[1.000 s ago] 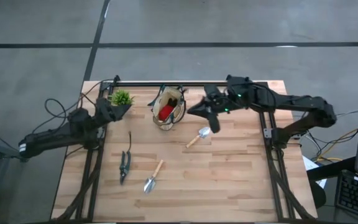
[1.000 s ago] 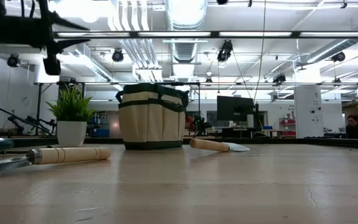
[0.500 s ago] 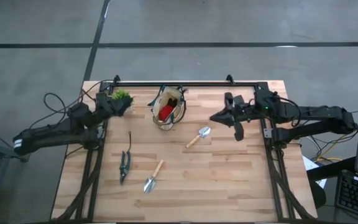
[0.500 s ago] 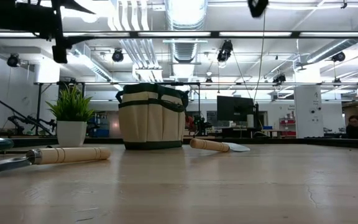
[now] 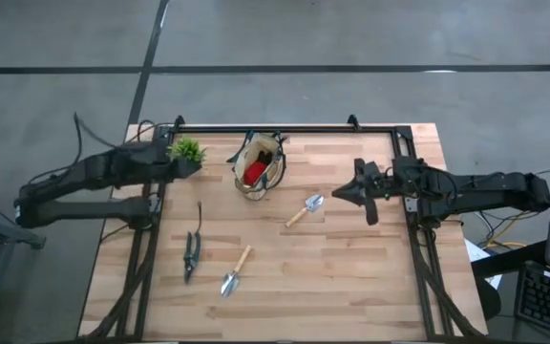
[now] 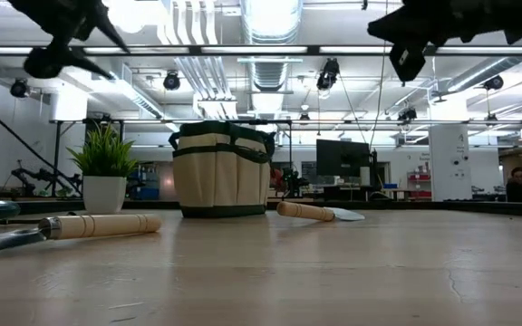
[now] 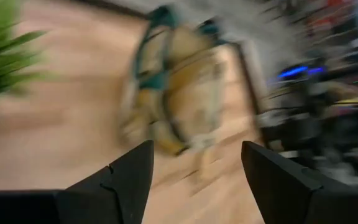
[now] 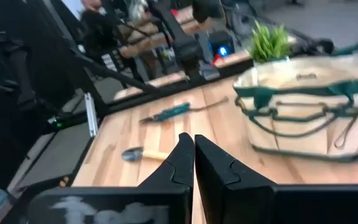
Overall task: Pick & Place Garden tools in Gardening bag
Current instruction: Put the green shear scissor into the green gardening bag
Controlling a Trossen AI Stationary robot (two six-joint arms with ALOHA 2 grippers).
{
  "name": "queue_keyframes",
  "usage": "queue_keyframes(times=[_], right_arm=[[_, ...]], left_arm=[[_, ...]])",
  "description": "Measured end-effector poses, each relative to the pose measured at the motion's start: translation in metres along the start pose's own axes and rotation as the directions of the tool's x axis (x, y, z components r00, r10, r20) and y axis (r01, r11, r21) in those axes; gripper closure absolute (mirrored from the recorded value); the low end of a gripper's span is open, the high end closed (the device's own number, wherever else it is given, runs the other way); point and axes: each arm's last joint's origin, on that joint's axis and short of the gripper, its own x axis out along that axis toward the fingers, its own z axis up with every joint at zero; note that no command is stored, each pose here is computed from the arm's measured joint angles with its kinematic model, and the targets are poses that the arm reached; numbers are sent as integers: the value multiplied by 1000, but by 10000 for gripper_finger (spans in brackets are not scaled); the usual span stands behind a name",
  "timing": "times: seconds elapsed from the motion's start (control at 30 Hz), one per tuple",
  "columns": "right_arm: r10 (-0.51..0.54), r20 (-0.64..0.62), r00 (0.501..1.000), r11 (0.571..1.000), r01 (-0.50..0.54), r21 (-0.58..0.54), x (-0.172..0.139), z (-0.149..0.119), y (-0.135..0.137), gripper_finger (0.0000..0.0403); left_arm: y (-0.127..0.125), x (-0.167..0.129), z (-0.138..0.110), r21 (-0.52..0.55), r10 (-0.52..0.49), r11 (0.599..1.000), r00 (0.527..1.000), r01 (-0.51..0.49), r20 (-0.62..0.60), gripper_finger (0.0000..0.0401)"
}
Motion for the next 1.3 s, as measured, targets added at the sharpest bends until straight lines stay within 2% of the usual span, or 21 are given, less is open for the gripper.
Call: queue_keyframes(times=[0.07, 0.23, 0.37, 0.43, 0.7, 1.0, 1.17, 1.3], right_arm=[[18, 37, 999, 1000, -17, -9, -1, -4, -1, 394], [15, 52, 999, 1000, -15, -3, -10, -19, -5, 394], [17, 74, 997, 1000, -16, -17, -18, -25, -5, 394], [18, 89, 996, 1000, -17, -13, -22, -28, -6, 394], [19, 141, 990, 1000, -16, -21, -33, -30, -5, 394], [17, 137, 990, 1000, -15, -18, -33, -30, -5, 394], [19, 138, 990, 1000, -17, -12, -33, -30, -5, 394], [19, 139, 990, 1000, -19, 0, -33, -30, -5, 394]], left_arm=[[-2, 4, -1, 2, 79, 997, 996, -79, -45, 156], [-8, 25, -9, 14, 159, 987, 976, -159, -147, 156], [-5, 43, -20, 53, 287, 958, 934, -282, -212, 156], [-6, 47, -25, 86, 321, 947, 917, -309, -237, 157], [2, 66, -44, 164, 539, 842, 785, -514, -306, 161], [30, 94, -64, 204, 618, 785, 717, -585, -322, 166], [49, 102, -73, 194, 626, 778, 709, -598, -326, 171], [61, 111, -80, 141, 597, 798, 737, -586, -316, 172]])
